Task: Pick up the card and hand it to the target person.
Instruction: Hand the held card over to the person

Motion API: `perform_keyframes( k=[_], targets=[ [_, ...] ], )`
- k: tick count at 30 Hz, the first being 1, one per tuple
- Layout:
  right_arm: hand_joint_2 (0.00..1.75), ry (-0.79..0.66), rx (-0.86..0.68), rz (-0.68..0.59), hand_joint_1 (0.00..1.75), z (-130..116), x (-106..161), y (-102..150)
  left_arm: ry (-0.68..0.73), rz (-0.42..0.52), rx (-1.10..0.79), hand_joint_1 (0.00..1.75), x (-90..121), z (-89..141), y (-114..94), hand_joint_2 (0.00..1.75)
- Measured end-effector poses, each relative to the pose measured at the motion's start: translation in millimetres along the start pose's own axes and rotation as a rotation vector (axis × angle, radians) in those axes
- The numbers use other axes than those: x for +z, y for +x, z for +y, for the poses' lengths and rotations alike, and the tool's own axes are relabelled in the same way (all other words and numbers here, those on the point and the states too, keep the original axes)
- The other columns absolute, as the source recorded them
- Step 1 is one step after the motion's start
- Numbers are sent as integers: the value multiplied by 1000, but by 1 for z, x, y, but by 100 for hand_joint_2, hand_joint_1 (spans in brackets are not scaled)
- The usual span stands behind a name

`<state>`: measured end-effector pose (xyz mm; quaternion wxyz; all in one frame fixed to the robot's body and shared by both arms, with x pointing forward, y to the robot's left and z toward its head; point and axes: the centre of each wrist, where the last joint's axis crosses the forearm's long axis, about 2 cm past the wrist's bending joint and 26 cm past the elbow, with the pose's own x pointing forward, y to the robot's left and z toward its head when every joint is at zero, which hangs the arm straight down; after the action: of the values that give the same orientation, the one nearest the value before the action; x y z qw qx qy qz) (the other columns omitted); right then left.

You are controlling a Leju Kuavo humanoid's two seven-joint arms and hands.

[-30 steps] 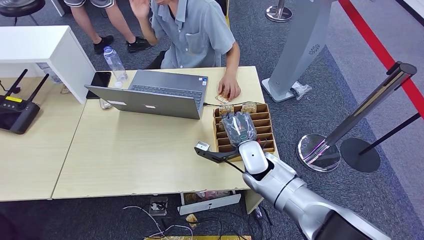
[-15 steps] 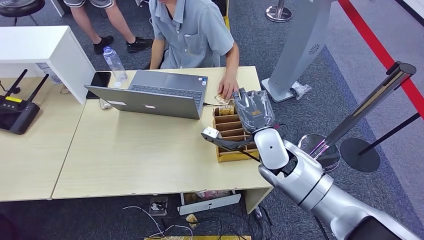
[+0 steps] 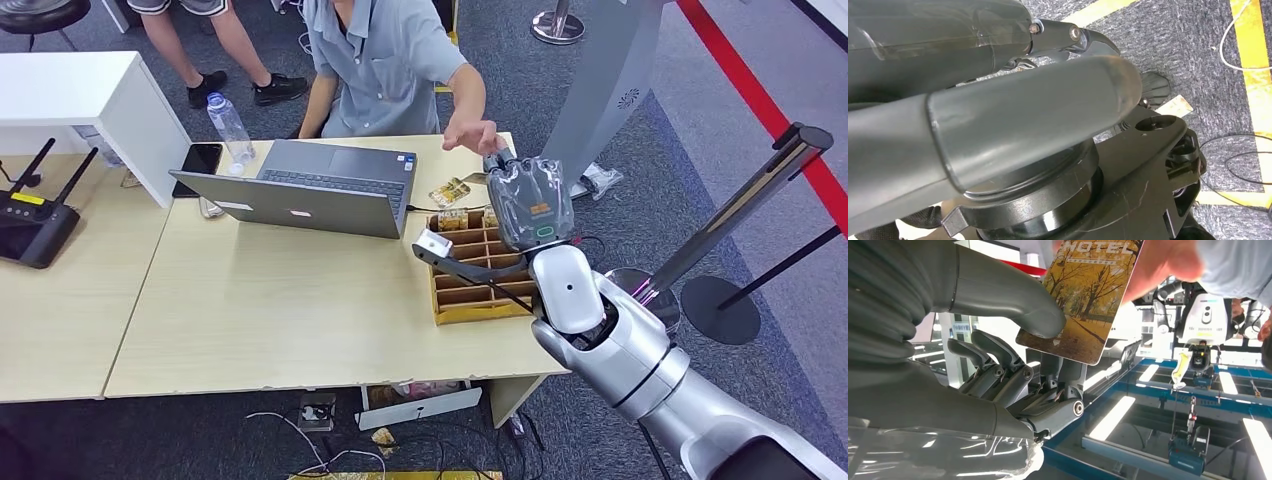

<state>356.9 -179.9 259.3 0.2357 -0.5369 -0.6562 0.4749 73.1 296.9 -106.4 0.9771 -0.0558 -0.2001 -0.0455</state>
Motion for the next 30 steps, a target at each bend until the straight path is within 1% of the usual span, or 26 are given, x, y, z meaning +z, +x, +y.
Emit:
perform_keyframes(
  k=[9, 11, 12, 14, 15, 16, 18, 20, 22, 26, 30],
  targets=[
    [175, 17, 4, 3, 175, 5, -3, -1, 0, 2, 0, 0, 0, 0, 0, 0],
    [175, 23, 7, 5, 168, 6, -3, -1, 0, 1, 0, 0, 0, 0, 0, 0],
    [175, 26, 9, 6, 129, 7, -3, -1, 0, 0, 0, 0, 0, 0, 0, 0],
    [175, 35, 10, 11, 44, 8, -3, -1, 0, -1, 0, 0, 0, 0, 0, 0],
    [175, 40, 8, 14, 5, 9, -3, -1, 0, -1, 0, 0, 0, 0, 0, 0],
    [175, 46, 6, 17, 0, 9, -3, -1, 0, -1, 1, 0, 0, 0, 0, 0],
    [175, 54, -13, 25, 0, 11, -3, 0, 1, -2, 2, 0, 0, 0, 0, 0],
    [175, 58, -63, 34, 0, 12, -1, 2, 2, -2, 5, 0, 0, 0, 1, 0],
    [175, 58, -161, 44, 0, 13, 1, 5, 6, -3, 11, 0, 0, 0, 0, 0],
    [175, 57, -445, 84, 0, 18, 14, 12, 17, -7, 30, 0, 0, 0, 0, 0],
    [175, 39, -618, 114, 0, 23, 31, 21, 26, -7, 47, 0, 0, 0, 0, 0]
  ],
)
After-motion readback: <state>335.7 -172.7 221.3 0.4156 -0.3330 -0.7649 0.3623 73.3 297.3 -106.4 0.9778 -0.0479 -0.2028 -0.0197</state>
